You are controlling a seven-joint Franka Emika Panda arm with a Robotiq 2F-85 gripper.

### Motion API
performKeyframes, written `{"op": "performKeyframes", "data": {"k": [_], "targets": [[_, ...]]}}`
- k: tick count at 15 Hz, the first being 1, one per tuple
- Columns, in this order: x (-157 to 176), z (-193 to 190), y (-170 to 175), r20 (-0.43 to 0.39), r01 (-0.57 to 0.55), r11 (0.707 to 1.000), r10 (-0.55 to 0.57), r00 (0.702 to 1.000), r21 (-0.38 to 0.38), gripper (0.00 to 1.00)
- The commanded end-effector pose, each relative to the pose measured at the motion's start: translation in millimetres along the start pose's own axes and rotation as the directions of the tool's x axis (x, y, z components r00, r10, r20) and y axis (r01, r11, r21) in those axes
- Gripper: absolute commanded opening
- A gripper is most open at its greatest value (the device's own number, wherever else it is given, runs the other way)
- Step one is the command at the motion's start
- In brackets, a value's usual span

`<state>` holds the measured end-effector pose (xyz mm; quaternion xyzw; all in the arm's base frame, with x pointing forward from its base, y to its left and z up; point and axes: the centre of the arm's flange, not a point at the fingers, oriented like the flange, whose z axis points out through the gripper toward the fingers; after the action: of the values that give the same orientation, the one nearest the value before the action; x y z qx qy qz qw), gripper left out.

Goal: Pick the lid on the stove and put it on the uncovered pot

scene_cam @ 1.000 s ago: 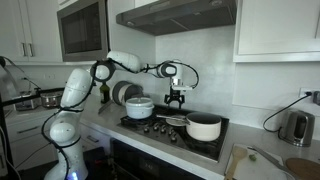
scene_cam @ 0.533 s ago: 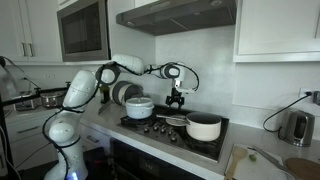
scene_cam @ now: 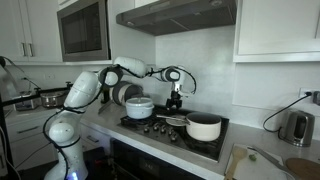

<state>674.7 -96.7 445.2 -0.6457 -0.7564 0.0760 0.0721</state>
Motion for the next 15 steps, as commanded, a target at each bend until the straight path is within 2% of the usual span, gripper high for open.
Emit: {"op": "performKeyframes", "data": {"k": [1, 6, 11, 15], "targets": [[-3, 1, 9, -0.039, 0.033, 0.998, -0.034, 0.999, -0.046, 1.0], [-3, 7, 18, -0.121, -0.009, 0.99, -0.008, 0.993, -0.139, 1.0], [-12, 9, 28, -0.083, 0.003, 0.977, -0.022, 0.996, -0.215, 1.0], [-18, 16, 31, -0.058, 0.031, 0.971, -0.046, 0.997, -0.239, 1.0]]}}
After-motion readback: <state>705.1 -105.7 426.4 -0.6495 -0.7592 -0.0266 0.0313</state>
